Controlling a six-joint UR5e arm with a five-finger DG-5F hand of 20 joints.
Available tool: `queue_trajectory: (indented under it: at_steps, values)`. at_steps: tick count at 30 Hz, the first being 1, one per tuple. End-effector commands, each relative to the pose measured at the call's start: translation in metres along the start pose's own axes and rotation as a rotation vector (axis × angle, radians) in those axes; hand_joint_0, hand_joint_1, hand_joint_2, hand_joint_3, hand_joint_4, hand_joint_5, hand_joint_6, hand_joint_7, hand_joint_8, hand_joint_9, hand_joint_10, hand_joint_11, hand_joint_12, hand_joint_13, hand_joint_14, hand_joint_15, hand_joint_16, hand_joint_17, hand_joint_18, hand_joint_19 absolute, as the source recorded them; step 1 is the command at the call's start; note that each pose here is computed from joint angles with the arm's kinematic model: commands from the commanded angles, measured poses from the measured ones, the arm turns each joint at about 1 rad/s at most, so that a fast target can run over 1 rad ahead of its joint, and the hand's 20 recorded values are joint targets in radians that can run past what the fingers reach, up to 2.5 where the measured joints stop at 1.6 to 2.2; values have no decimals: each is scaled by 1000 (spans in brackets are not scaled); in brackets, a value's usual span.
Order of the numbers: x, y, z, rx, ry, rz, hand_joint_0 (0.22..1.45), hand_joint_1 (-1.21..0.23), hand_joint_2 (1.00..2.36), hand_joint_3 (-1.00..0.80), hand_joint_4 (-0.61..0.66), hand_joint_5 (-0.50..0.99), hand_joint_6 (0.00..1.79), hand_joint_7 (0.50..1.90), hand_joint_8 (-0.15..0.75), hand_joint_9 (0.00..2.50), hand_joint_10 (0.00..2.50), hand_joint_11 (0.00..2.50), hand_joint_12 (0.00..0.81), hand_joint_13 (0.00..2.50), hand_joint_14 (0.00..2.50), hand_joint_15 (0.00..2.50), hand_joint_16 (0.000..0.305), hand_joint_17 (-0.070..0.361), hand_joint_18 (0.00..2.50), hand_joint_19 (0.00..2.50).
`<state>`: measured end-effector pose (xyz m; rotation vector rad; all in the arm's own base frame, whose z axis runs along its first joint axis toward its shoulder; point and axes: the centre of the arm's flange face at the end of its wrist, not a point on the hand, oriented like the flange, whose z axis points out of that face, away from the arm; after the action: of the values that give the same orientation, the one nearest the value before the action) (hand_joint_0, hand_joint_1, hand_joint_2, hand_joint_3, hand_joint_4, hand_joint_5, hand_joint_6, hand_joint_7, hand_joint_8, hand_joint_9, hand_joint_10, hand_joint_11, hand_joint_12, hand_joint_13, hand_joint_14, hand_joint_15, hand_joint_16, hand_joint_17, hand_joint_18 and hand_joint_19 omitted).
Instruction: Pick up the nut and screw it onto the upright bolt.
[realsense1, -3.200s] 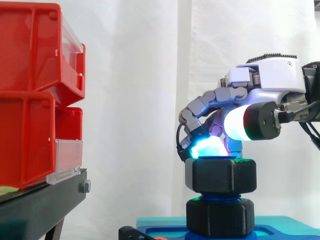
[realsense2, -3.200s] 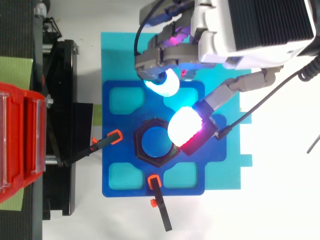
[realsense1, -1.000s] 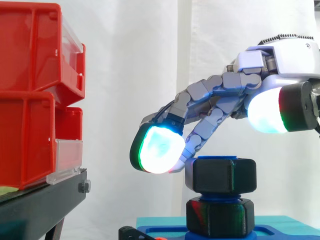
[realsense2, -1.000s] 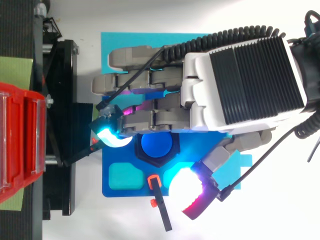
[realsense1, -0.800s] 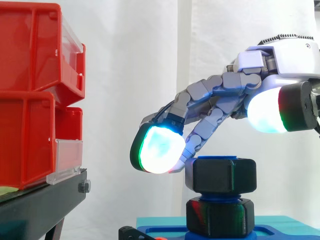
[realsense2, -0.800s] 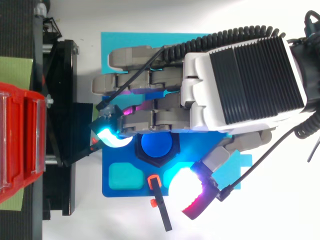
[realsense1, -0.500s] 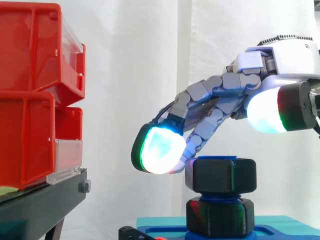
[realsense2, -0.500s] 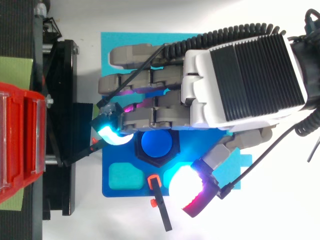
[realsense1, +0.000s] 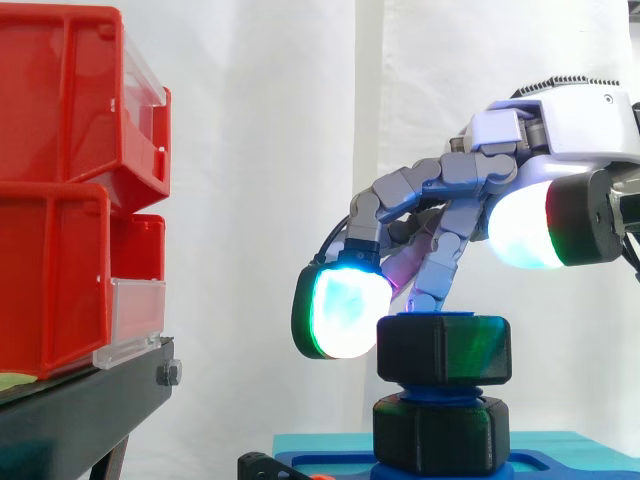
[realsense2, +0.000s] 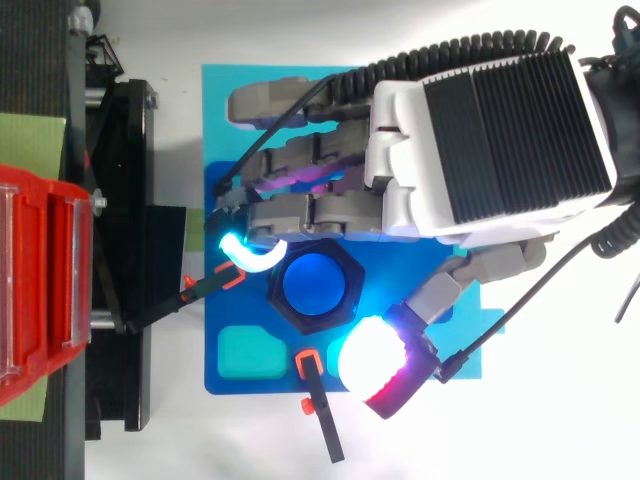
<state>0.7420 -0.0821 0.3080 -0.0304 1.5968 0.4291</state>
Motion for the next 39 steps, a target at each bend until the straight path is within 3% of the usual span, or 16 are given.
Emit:
queue_trajectory:
  at_steps: [1, 10, 19, 28, 33, 39]
  values:
    - [0, -2, -1, 3, 1, 1, 510, -350, 1000, -500, 250, -60, 504, 1007, 265, 1098, 0, 0, 283, 725, 0, 14, 30, 68, 240, 0]
    - [-1, -5, -2, 6, -3, -2, 524, -366, 1000, -500, 189, 9, 504, 1269, 264, 1277, 0, 32, 268, 857, 2, 44, 28, 63, 395, 0]
    - [-4, -15, -7, 21, -8, -4, 531, -372, 1000, -500, 133, 67, 501, 1438, 260, 1469, 1, 63, 251, 994, 2, 65, 25, 56, 553, 27]
    - [-7, -27, -13, 34, -13, -1, 536, -369, 1000, -500, 56, 91, 547, 1366, 205, 1765, 4, 121, 213, 1259, 4, 102, 18, 40, 920, 195]
    - [-15, -33, -15, 26, -25, -3, 532, -357, 1000, -500, 78, 78, 524, 1407, 265, 1716, 5, 133, 220, 1237, 4, 110, 20, 45, 861, 181]
    - [-26, -32, -12, 17, -43, -8, 529, -350, 1000, -500, 110, 48, 501, 1412, 275, 1611, 5, 138, 241, 1175, 5, 127, 24, 55, 793, 190]
